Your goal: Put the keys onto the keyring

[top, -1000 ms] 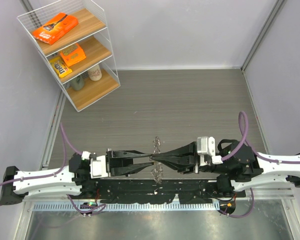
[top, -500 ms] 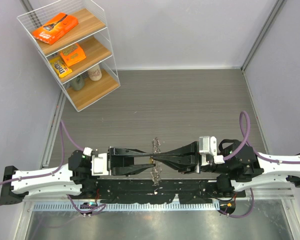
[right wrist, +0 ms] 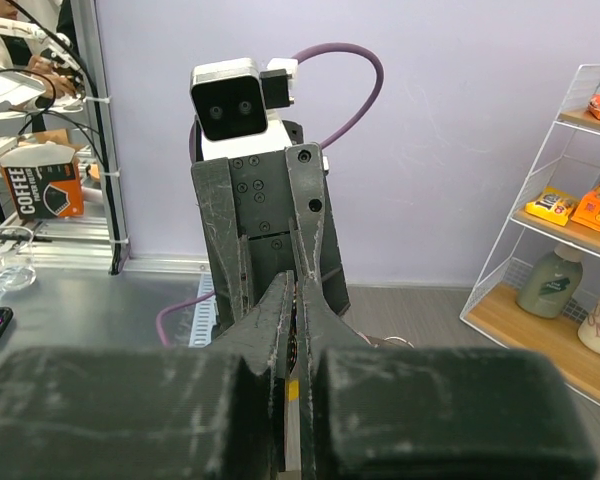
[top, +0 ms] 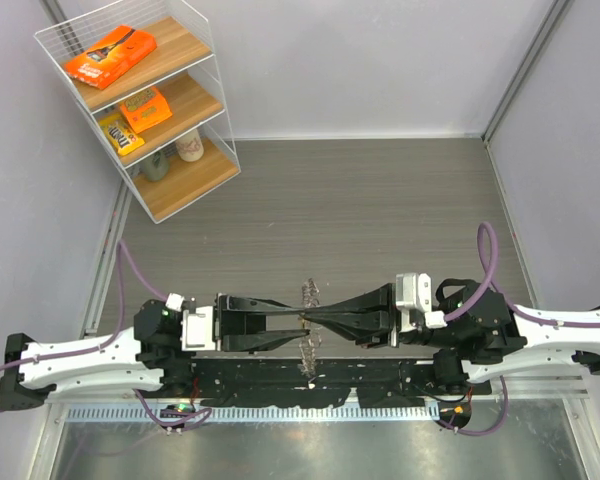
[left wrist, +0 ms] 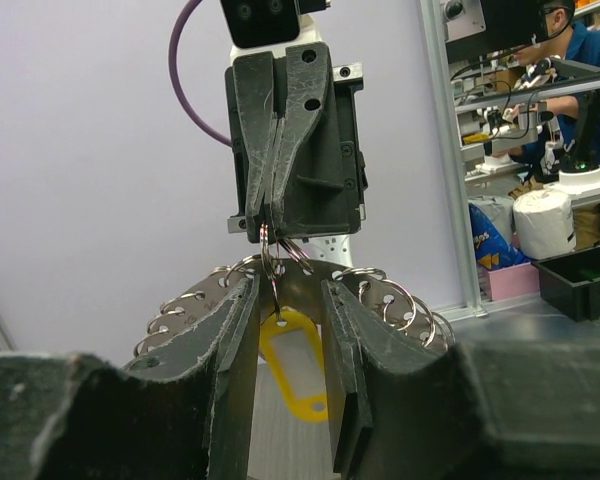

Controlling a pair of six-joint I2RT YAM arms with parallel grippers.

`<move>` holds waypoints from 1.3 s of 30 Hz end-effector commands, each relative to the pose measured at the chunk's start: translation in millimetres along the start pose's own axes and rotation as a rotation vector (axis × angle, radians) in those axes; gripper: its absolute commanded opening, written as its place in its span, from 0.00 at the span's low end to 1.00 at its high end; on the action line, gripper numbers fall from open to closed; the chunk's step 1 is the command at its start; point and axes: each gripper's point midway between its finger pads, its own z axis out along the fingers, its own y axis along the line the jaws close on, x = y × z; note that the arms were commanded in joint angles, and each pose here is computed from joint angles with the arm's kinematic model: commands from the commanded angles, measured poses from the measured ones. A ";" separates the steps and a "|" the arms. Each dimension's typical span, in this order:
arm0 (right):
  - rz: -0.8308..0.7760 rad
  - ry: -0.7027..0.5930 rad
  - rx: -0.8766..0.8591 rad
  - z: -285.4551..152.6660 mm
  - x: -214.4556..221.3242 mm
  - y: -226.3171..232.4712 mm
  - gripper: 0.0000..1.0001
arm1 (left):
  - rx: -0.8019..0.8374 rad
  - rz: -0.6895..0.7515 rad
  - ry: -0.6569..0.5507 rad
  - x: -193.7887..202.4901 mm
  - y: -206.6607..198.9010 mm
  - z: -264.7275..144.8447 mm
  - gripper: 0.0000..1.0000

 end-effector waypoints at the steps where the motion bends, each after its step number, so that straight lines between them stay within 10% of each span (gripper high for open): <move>1: 0.003 -0.073 0.019 2.7 -25.5 -4.6 0.06 | -0.008 0.002 -0.043 -20.2 3.0 2.0 0.36; 39: -0.009 -0.041 -0.033 8.7 -15.6 5.3 0.06 | -0.017 0.002 -0.036 -19.6 7.1 10.4 0.25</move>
